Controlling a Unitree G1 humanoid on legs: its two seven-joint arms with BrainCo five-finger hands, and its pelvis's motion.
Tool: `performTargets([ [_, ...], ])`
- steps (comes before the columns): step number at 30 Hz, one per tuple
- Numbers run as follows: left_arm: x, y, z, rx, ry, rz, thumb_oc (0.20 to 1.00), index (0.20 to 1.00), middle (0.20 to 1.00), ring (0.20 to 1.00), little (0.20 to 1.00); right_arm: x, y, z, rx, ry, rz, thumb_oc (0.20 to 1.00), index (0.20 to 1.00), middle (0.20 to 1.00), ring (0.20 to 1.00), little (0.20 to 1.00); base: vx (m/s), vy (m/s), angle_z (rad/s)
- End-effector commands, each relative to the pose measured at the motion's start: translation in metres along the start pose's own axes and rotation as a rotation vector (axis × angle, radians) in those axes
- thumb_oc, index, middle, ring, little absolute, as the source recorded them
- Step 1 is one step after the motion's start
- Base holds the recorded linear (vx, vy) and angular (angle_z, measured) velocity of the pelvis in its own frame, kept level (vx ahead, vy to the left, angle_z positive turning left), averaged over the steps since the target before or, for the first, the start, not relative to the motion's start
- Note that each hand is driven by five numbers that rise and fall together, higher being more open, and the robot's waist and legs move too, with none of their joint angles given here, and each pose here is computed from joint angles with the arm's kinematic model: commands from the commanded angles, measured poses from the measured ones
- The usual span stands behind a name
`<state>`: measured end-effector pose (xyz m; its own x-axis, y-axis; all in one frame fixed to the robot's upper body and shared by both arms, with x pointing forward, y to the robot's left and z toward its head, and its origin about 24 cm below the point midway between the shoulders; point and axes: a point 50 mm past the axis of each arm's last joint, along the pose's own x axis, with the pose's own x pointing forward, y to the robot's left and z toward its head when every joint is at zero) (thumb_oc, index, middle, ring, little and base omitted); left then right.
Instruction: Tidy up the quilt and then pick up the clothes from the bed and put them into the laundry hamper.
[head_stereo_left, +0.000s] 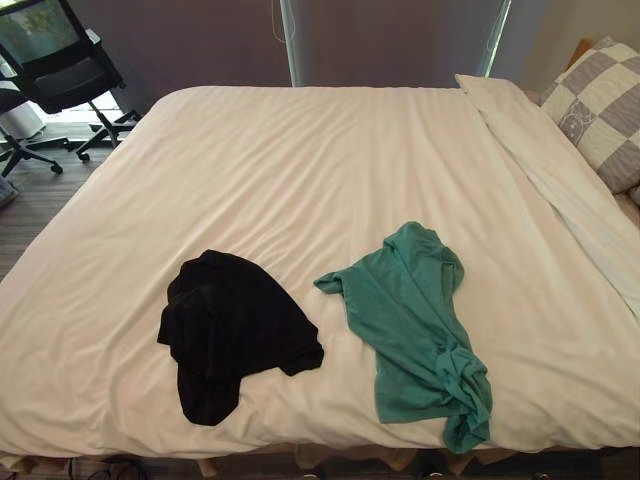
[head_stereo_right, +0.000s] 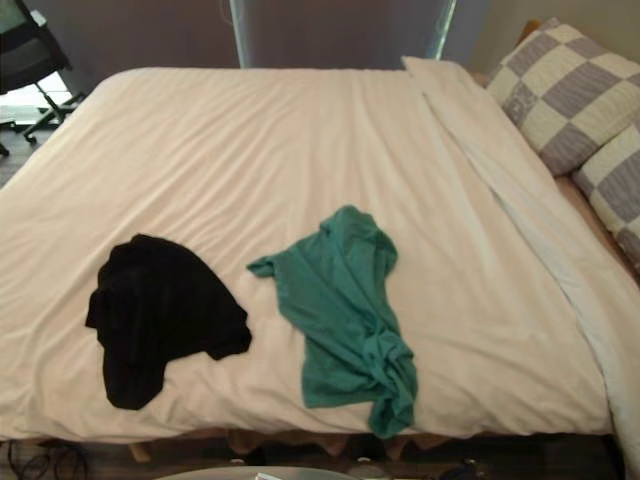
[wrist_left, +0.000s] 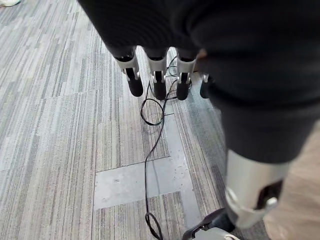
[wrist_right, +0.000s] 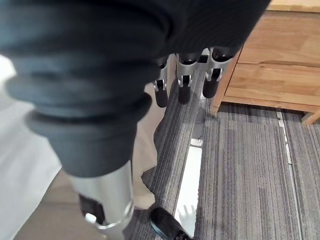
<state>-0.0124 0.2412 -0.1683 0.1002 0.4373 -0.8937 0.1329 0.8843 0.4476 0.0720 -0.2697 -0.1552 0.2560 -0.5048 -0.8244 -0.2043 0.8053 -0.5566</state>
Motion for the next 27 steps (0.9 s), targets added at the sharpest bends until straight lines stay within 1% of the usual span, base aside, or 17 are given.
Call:
performTargets([
  [1,0.003,0.008,0.009,0.058,-0.020,0.034,1.000,1.000,1.000,1.000,1.000,0.004,-0.017,0.014,-0.070,-0.043,-0.042,1.000,1.000,1.000,1.000,1.000,0.00,0.000,0.00],
  [2,0.007,0.042,0.082,-0.022,-0.220,0.137,1.000,1.000,1.000,1.000,1.000,-0.002,-0.040,0.100,-0.037,-0.334,-0.054,1.000,1.000,1.000,1.000,1.000,0.06,-0.045,0.00],
  [6,0.007,0.041,0.085,-0.031,-0.213,0.122,1.000,1.000,1.000,1.000,1.000,0.001,-0.033,0.081,0.002,-0.250,-0.038,1.000,1.000,1.000,1.000,1.000,0.11,-0.115,0.12],
  [9,0.009,0.047,0.069,-0.056,-0.151,0.142,1.000,1.000,1.000,1.000,1.000,0.004,-0.030,0.062,0.064,-0.175,-0.043,1.000,1.000,1.000,1.000,1.000,0.10,-0.075,0.67],
  [12,0.012,0.067,0.034,-0.149,-0.012,0.209,1.000,1.000,1.000,1.000,1.000,0.008,-0.040,0.042,0.130,-0.089,-0.083,1.000,1.000,1.000,1.000,1.000,0.11,-0.022,0.10],
  [13,0.012,0.089,0.008,-0.214,0.073,0.281,1.000,1.000,1.000,1.000,1.000,0.010,-0.053,0.028,0.192,-0.036,-0.126,1.000,1.000,1.000,1.000,1.000,0.10,-0.011,0.11],
  [14,0.012,0.089,0.008,-0.214,0.073,0.281,1.000,1.000,1.000,1.000,1.000,0.010,-0.052,0.028,0.192,-0.036,-0.125,1.000,1.000,1.000,1.000,1.000,0.11,0.015,0.09],
  [15,0.008,0.116,-0.020,-0.276,0.158,0.367,1.000,1.000,1.000,1.000,1.000,0.012,-0.073,0.017,0.279,0.005,-0.190,1.000,1.000,1.000,1.000,1.000,0.05,0.017,0.04],
  [16,0.008,0.116,-0.020,-0.276,0.158,0.367,1.000,1.000,1.000,1.000,1.000,0.012,-0.072,0.017,0.279,0.005,-0.189,1.000,1.000,1.000,1.000,1.000,0.07,0.051,0.06],
  [17,0.001,0.149,-0.043,-0.362,0.213,0.471,1.000,1.000,1.000,1.000,1.000,0.012,-0.101,0.008,0.377,0.025,-0.287,1.000,1.000,1.000,1.000,1.000,0.03,0.032,0.02],
  [18,0.000,0.149,-0.043,-0.363,0.213,0.472,1.000,1.000,1.000,1.000,1.000,0.012,-0.101,0.009,0.378,0.024,-0.286,1.000,1.000,1.000,1.000,1.000,0.04,0.054,0.00],
  [19,-0.006,0.177,-0.047,-0.427,0.201,0.576,1.000,1.000,1.000,1.000,1.000,0.011,-0.124,0.003,0.452,0.033,-0.382,1.000,1.000,1.000,1.000,1.000,0.01,0.031,-0.03],
  [21,-0.014,0.209,-0.044,-0.483,0.154,0.694,1.000,1.000,1.000,1.000,1.000,0.007,-0.149,-0.004,0.506,0.049,-0.493,1.000,1.000,1.000,1.000,1.000,0.00,0.020,0.00],
  [22,-0.014,0.209,-0.044,-0.483,0.153,0.695,1.000,1.000,1.000,1.000,1.000,0.007,-0.149,-0.004,0.507,0.049,-0.494,1.000,1.000,1.000,1.000,1.000,-0.01,0.029,0.05],
  [23,-0.022,0.233,-0.036,-0.517,0.082,0.803,1.000,1.000,1.000,1.000,1.000,0.001,-0.177,-0.009,0.551,0.058,-0.624,1.000,1.000,1.000,1.000,1.000,-0.01,0.031,0.05],
  [25,-0.033,0.258,-0.022,-0.559,-0.036,0.903,1.000,1.000,1.000,1.000,1.000,-0.004,-0.199,-0.001,0.544,0.005,-0.703,1.000,1.000,1.000,1.000,1.000,-0.01,0.031,0.07],
  [27,-0.049,0.281,-0.002,-0.551,-0.194,1.002,1.000,1.000,1.000,1.000,1.000,-0.015,-0.223,0.022,0.501,-0.140,-0.794,1.000,1.000,1.000,1.000,1.000,-0.01,0.011,0.02],
])
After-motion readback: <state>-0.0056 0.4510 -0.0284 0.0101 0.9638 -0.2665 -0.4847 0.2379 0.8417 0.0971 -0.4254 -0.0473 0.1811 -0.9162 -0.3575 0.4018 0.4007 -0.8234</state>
